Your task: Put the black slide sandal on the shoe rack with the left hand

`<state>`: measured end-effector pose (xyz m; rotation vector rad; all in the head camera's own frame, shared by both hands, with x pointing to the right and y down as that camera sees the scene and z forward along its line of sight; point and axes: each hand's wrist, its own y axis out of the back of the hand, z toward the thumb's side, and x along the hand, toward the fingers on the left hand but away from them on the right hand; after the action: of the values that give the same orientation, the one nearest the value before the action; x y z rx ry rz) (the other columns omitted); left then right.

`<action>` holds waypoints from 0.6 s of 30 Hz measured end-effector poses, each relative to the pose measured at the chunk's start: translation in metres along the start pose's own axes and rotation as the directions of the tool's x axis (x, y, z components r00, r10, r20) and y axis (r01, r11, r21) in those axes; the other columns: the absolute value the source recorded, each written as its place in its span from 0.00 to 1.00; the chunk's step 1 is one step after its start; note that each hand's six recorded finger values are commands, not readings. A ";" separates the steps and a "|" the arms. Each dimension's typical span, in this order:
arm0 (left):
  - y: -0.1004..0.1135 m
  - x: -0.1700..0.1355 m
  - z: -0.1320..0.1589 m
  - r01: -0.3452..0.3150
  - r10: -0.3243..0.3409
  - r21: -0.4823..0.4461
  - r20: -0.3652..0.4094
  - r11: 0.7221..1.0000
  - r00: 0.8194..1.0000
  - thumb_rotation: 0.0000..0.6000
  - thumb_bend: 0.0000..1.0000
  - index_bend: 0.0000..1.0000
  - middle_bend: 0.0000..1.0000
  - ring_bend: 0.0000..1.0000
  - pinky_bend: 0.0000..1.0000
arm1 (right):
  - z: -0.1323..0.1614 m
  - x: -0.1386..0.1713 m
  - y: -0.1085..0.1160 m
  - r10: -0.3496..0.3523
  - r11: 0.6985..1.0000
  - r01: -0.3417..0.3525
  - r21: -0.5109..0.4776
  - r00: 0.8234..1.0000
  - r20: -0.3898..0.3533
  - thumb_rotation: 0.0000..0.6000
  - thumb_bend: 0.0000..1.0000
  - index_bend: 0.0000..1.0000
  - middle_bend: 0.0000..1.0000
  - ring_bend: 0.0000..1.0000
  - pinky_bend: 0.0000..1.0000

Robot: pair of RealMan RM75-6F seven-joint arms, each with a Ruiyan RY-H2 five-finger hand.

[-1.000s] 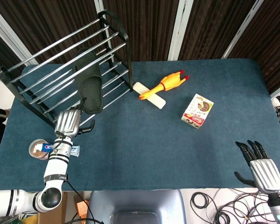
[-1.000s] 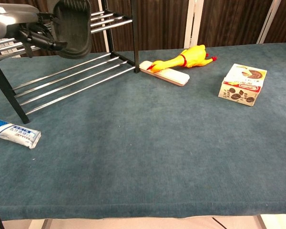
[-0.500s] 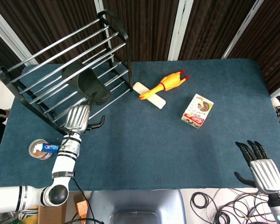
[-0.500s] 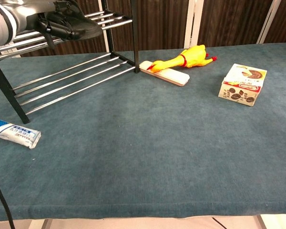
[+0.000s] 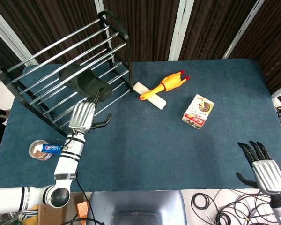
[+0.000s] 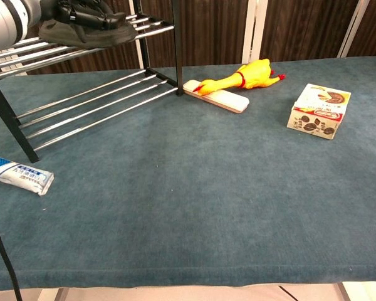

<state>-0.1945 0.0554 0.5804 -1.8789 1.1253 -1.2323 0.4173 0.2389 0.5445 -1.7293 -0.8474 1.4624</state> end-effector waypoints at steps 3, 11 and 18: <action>-0.003 -0.010 0.009 0.025 -0.024 -0.032 0.031 0.999 0.999 0.49 0.38 0.04 0.30 0.33 0.44 | 0.001 0.001 0.000 -0.003 1.000 0.003 0.000 1.000 0.001 1.00 0.17 0.00 0.14 0.03 0.01; -0.026 -0.005 0.027 0.108 -0.096 -0.182 0.072 0.977 0.993 0.65 0.40 0.02 0.20 0.21 0.55 | 0.001 0.000 0.000 0.000 1.000 0.000 -0.003 1.000 -0.003 1.00 0.17 0.00 0.14 0.03 0.02; -0.041 0.025 0.030 0.140 -0.125 -0.300 0.069 0.944 0.990 0.67 0.41 0.00 0.17 0.18 0.52 | -0.002 0.000 0.003 -0.006 1.000 0.006 -0.016 1.000 0.001 1.00 0.17 0.00 0.14 0.03 0.02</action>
<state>-0.1485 0.0527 0.6136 -2.2346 1.2357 -1.1272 0.4196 0.2369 0.5421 -1.7361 -0.8659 1.4562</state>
